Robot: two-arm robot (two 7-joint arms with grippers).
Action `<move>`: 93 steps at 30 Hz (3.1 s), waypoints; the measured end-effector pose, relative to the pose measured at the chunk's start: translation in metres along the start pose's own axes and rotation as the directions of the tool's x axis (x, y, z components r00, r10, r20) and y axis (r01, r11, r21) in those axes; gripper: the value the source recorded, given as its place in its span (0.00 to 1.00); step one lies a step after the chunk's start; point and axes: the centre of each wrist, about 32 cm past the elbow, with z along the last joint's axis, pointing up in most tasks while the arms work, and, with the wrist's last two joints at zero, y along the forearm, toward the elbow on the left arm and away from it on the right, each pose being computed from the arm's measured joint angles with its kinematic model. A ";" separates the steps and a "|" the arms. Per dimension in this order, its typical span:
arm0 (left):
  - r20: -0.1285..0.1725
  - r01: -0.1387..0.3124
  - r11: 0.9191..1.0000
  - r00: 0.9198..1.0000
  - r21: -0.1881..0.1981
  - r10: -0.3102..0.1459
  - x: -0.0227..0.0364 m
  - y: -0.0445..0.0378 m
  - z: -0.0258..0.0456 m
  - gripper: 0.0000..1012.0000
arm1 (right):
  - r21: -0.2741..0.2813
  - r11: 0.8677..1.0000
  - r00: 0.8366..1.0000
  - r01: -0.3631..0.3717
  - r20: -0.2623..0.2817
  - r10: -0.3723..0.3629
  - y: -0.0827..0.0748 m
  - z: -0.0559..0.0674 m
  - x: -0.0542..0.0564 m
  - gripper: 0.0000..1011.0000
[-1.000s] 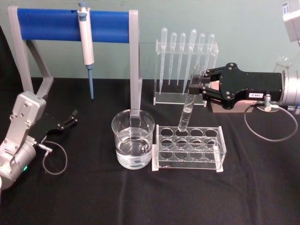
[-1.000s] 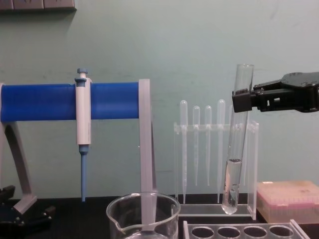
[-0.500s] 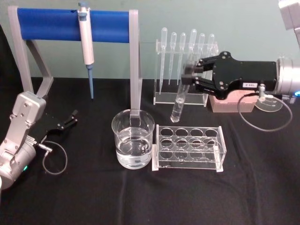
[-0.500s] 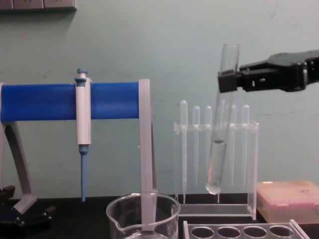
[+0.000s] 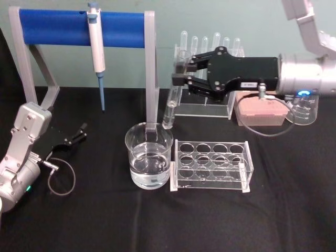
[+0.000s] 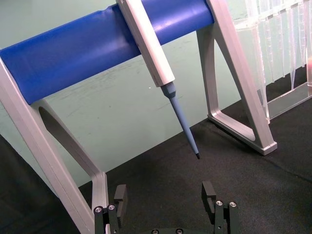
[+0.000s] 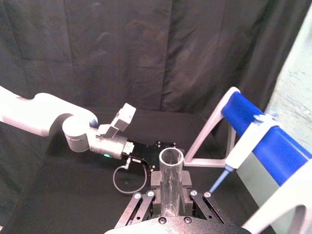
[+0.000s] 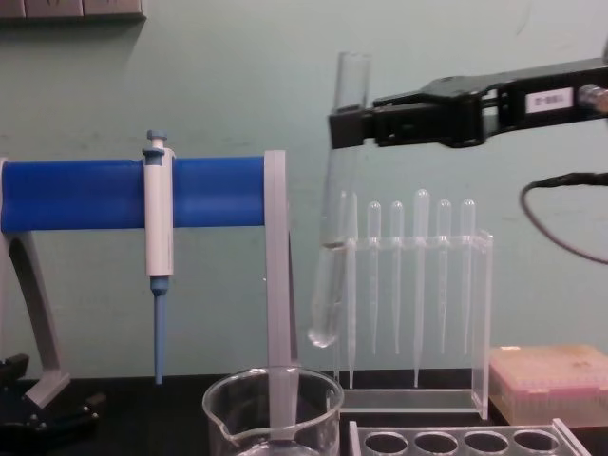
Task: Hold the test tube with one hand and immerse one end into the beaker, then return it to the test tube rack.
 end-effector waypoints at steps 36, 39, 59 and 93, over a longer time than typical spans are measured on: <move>0.000 0.000 1.000 1.000 0.000 0.000 0.0000 0.0000 0.0000 0.99 | -0.057 0.998 0.998 -0.041 0.035 0.043 0.058 -0.090 -0.017 0.24; 0.000 0.000 1.000 1.000 0.000 0.000 0.0000 0.0000 0.0000 0.99 | -0.053 0.998 0.999 -0.035 0.032 0.036 0.057 -0.094 -0.019 0.24; 0.000 0.000 1.000 1.000 0.000 0.000 0.0000 0.0000 0.0000 0.99 | -0.042 0.999 1.000 -0.015 0.002 0.015 0.054 -0.114 -0.028 0.24; 0.000 0.000 1.000 1.000 0.000 0.000 0.0000 0.0000 0.0000 0.99 | -0.039 0.999 1.000 -0.013 -0.008 0.013 0.054 -0.118 -0.028 0.24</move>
